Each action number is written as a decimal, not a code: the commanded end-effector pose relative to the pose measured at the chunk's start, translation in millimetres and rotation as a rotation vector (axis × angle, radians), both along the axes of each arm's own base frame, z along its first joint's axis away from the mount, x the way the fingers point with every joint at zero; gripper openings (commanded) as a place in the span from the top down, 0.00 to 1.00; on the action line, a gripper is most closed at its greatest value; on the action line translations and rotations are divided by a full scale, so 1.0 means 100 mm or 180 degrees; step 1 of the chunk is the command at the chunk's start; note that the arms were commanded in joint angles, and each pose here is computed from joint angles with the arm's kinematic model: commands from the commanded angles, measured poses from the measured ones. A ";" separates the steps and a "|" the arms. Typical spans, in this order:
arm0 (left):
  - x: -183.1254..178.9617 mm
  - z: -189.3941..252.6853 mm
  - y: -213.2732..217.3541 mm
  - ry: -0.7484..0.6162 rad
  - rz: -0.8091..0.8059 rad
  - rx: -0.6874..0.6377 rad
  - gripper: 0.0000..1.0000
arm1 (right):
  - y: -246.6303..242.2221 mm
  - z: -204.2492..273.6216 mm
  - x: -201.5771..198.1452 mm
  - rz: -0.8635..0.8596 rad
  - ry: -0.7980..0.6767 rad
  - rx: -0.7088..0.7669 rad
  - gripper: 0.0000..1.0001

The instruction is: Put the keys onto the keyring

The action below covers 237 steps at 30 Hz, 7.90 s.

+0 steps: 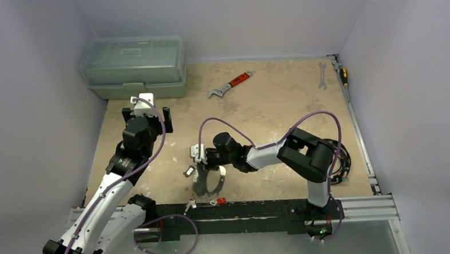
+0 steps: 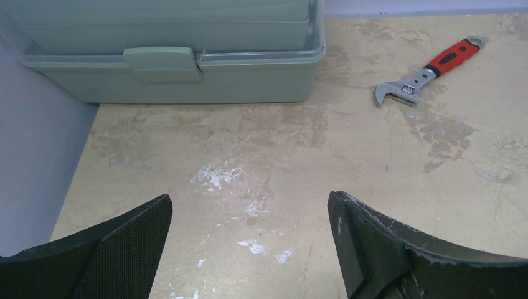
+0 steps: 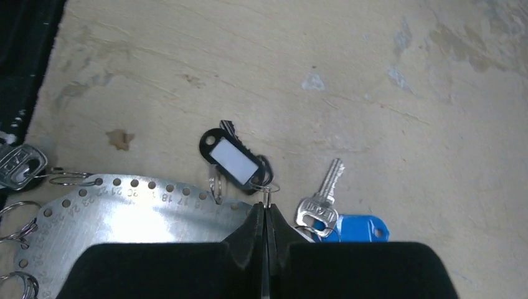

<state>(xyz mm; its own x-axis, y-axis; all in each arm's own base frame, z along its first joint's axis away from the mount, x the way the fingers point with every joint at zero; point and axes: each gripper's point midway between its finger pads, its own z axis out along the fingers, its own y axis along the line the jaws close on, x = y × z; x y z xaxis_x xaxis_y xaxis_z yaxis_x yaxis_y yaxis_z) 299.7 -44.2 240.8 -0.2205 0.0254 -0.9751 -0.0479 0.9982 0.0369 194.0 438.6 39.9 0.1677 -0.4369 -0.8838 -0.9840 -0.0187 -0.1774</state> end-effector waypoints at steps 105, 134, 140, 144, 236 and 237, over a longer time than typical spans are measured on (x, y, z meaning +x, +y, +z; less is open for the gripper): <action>-2.01 1.85 -1.73 -0.1482 -0.5005 -0.1295 0.53 | -1.66 3.89 -1.16 0.0850 0.0086 0.4295 1.00; -1.72 1.51 -2.22 -0.1211 -0.4999 -0.1484 0.65 | -1.57 4.04 -0.81 0.0319 0.0156 0.4364 1.00; -1.73 1.48 -2.28 -0.1176 -0.5067 -0.1492 0.65 | -1.51 3.97 -0.77 0.0285 0.0186 0.4284 1.00; -1.73 1.45 -2.30 -0.1158 -0.5086 -0.1485 0.66 | -1.46 3.92 -0.74 0.0269 0.0210 0.4230 1.00; -1.76 1.49 -1.73 -0.1109 -0.4285 -0.0084 0.40 | -1.35 3.39 -0.73 0.0024 -0.0001 0.3057 1.00; -1.78 1.49 -1.76 -0.1135 -0.4351 -0.0132 0.40 | -1.35 3.37 -0.74 0.0041 -0.0057 0.3017 1.00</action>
<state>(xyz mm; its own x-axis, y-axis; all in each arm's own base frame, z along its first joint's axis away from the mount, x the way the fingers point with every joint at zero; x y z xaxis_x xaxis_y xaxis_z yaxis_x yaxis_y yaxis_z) 141.8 -214.6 387.1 0.1666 0.0194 -0.9858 0.9159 0.3673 0.1620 123.6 311.0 368.9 0.0786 0.4690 -0.8797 -0.9947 0.0951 -0.0381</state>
